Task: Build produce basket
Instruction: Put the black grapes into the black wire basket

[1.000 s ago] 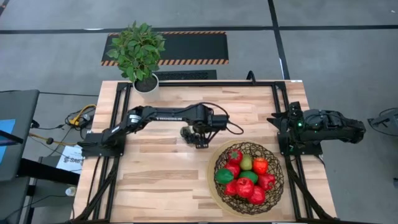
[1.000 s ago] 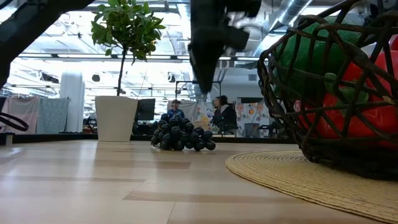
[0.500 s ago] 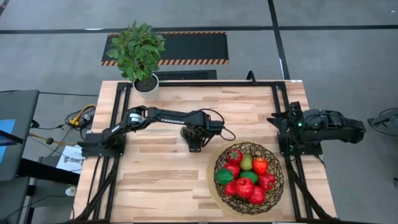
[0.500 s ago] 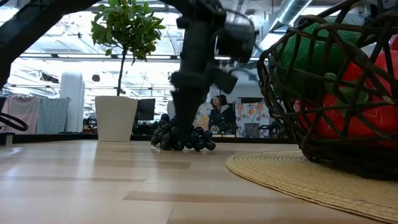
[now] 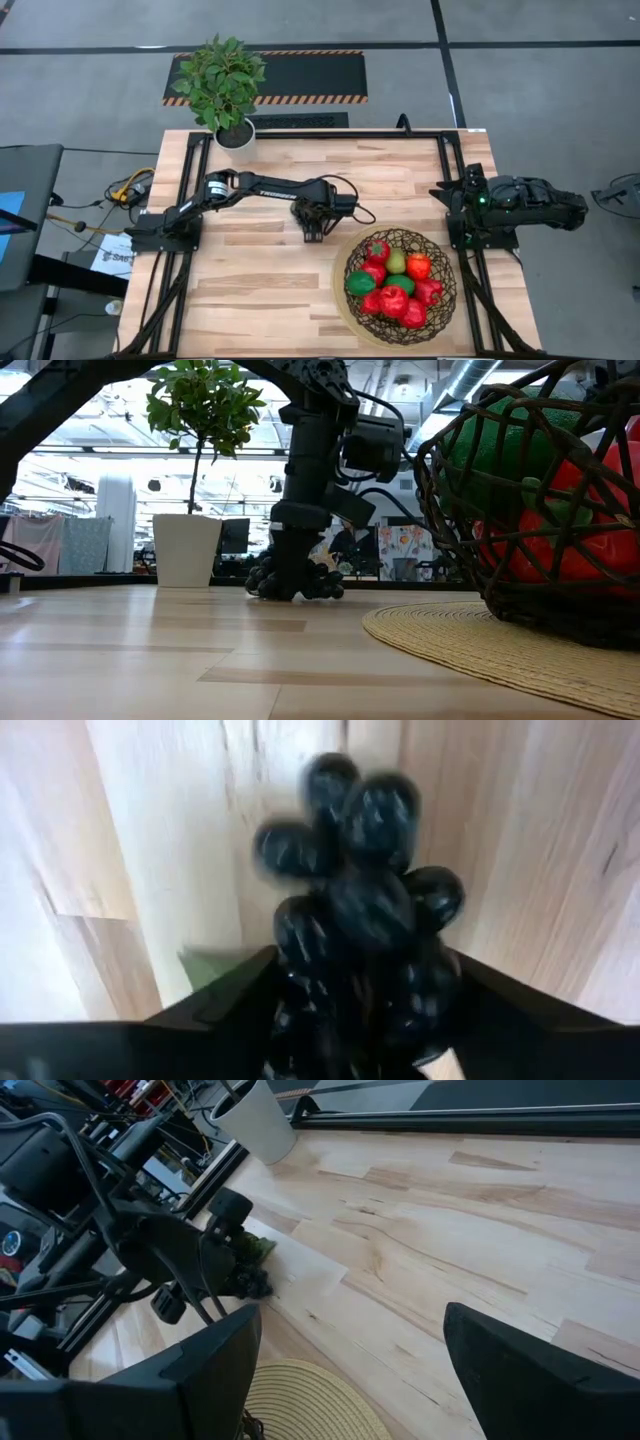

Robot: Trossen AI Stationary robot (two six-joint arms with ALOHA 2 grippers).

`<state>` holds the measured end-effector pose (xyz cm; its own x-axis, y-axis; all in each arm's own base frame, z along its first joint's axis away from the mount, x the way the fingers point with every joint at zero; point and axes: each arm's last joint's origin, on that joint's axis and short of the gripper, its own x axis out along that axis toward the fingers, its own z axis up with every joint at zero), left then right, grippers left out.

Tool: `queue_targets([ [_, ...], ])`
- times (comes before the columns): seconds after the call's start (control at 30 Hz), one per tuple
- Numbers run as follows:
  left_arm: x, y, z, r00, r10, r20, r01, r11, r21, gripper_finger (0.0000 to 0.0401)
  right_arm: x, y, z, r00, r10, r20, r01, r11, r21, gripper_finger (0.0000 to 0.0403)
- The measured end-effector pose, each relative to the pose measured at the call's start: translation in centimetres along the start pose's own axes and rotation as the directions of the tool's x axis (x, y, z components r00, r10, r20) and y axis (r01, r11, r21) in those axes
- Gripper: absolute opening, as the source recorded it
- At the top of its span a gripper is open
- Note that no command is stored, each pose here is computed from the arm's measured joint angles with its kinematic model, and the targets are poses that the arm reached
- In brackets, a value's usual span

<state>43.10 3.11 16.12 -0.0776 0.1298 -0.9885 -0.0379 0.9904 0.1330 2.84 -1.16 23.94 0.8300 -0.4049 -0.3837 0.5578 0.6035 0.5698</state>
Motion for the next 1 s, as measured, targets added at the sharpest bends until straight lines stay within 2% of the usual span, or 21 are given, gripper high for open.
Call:
queue_targets([
  [0.27, 0.0, -0.3, 0.0, 1.0, 0.004, -0.002, -0.004, 1.0, -0.013, 0.0134, 0.0, 0.0, 0.0, 1.0, 0.0, 0.0, 0.0, 1.0, 0.0, 0.0333],
  [0.5, -2.1, -0.7, 0.5, 0.999, 0.006, 0.042, -0.005, 1.0, -0.029, 0.0104, 0.0, 0.0, 0.0, 1.0, 0.0, 0.0, 0.0, 1.0, 0.0, 0.0333],
  [0.77, -8.6, -0.9, 1.4, 0.982, 0.009, 0.188, 0.013, 0.993, -0.115, 0.0103, 0.0, 0.0, 0.0, 1.0, 0.0, 0.0, 0.0, 1.0, 0.0, 0.0333],
  [0.9, -13.3, -1.5, 1.3, 0.945, 0.002, 0.327, 0.049, 0.988, -0.149, 0.0103, 0.0, 0.0, 0.0, 1.0, -0.001, 0.0, 0.001, 1.0, 0.0, 0.0333],
  [1.0, -16.0, -2.1, 0.7, 0.879, -0.013, 0.476, 0.113, 0.977, -0.182, 0.0103, 0.0, 0.0, 0.0, 1.0, -0.001, 0.0, 0.001, 1.0, 0.0, 0.0333],
])
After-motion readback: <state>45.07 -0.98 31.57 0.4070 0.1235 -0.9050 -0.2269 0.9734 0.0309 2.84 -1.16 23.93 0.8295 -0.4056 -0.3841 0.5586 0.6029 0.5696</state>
